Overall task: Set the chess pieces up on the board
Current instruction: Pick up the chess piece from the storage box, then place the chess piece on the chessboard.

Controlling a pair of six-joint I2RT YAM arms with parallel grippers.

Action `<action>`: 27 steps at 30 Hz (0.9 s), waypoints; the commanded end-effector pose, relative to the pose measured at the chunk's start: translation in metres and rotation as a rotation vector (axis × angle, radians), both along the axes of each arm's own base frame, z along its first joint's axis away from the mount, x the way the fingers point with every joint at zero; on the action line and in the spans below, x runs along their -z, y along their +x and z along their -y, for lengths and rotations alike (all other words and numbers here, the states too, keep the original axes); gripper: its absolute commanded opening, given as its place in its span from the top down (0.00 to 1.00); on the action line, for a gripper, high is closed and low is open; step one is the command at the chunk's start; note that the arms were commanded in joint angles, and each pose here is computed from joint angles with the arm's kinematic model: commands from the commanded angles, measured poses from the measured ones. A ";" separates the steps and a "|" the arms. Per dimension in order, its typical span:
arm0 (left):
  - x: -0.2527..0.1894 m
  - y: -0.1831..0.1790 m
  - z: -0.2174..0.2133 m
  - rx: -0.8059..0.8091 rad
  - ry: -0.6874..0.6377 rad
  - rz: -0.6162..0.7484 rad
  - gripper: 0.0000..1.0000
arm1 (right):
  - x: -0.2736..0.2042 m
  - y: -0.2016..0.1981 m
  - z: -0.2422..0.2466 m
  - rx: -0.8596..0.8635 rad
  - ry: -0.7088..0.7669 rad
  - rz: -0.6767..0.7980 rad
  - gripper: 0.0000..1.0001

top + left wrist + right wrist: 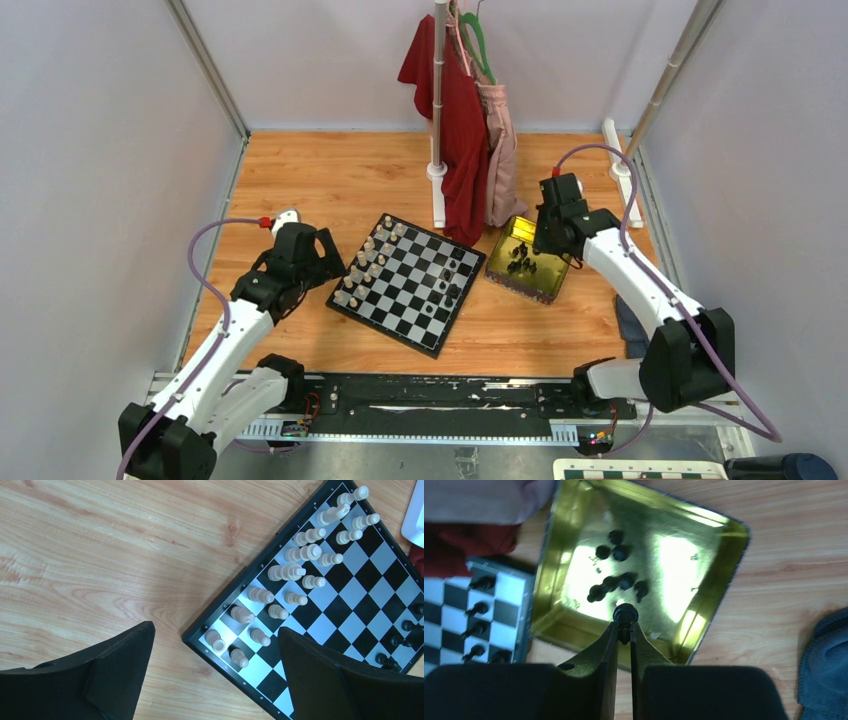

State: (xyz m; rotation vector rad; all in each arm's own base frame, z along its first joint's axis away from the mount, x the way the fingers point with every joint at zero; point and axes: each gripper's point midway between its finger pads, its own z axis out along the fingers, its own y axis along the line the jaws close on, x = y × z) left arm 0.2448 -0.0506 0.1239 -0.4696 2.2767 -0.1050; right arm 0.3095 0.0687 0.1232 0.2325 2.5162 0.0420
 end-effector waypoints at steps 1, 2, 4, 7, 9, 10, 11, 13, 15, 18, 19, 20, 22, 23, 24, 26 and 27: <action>0.001 -0.004 0.002 0.008 -0.013 -0.004 0.00 | -0.020 -0.023 -0.033 -0.113 -0.014 0.004 1.00; 0.001 -0.005 0.003 0.011 -0.015 -0.002 0.00 | -0.022 -0.027 -0.042 -0.142 -0.015 0.002 1.00; 0.001 -0.006 0.003 0.013 -0.018 0.002 0.00 | -0.023 -0.033 -0.060 -0.198 -0.012 -0.006 1.00; 0.001 -0.007 0.003 0.019 -0.019 0.007 0.00 | -0.022 -0.043 -0.090 -0.295 -0.014 -0.027 1.00; 0.000 -0.008 0.002 0.022 -0.019 0.009 0.00 | -0.021 -0.047 -0.107 -0.347 -0.022 -0.036 1.00; 0.000 -0.008 0.003 0.023 -0.019 0.011 0.00 | -0.021 -0.048 -0.116 -0.372 -0.024 -0.036 1.00; 0.000 -0.008 0.003 0.025 -0.020 0.013 0.00 | -0.019 -0.050 -0.122 -0.393 -0.028 -0.042 1.00; -0.002 -0.009 0.003 0.031 -0.021 0.017 0.00 | -0.015 -0.052 -0.138 -0.443 -0.036 -0.056 1.00; -0.004 -0.008 0.003 0.035 -0.020 0.022 0.00 | -0.010 -0.052 -0.147 -0.470 -0.044 -0.071 1.00; -0.006 -0.008 0.002 0.037 -0.014 0.026 0.00 | -0.004 -0.050 -0.159 -0.504 -0.068 -0.085 1.00; -0.007 -0.008 0.002 0.038 -0.011 0.028 0.00 | -0.002 -0.049 -0.163 -0.515 -0.075 -0.088 1.00; -0.007 -0.008 0.002 0.040 -0.009 0.027 0.00 | 0.003 -0.049 -0.165 -0.521 -0.082 -0.096 1.00; -0.008 -0.008 0.001 0.041 -0.004 0.028 0.00 | 0.010 -0.047 -0.171 -0.535 -0.089 -0.109 1.00; -0.008 -0.008 0.001 0.041 -0.002 0.029 0.00 | 0.013 -0.046 -0.174 -0.542 -0.092 -0.115 1.00; -0.008 -0.008 0.001 0.041 -0.003 0.029 0.00 | 0.017 -0.045 -0.176 -0.550 -0.096 -0.123 1.00; -0.008 -0.008 0.001 0.041 0.000 0.031 0.00 | 0.023 -0.044 -0.181 -0.561 -0.100 -0.132 1.00; -0.008 -0.008 0.000 0.040 0.000 0.031 0.00 | 0.026 -0.044 -0.184 -0.567 -0.102 -0.139 1.00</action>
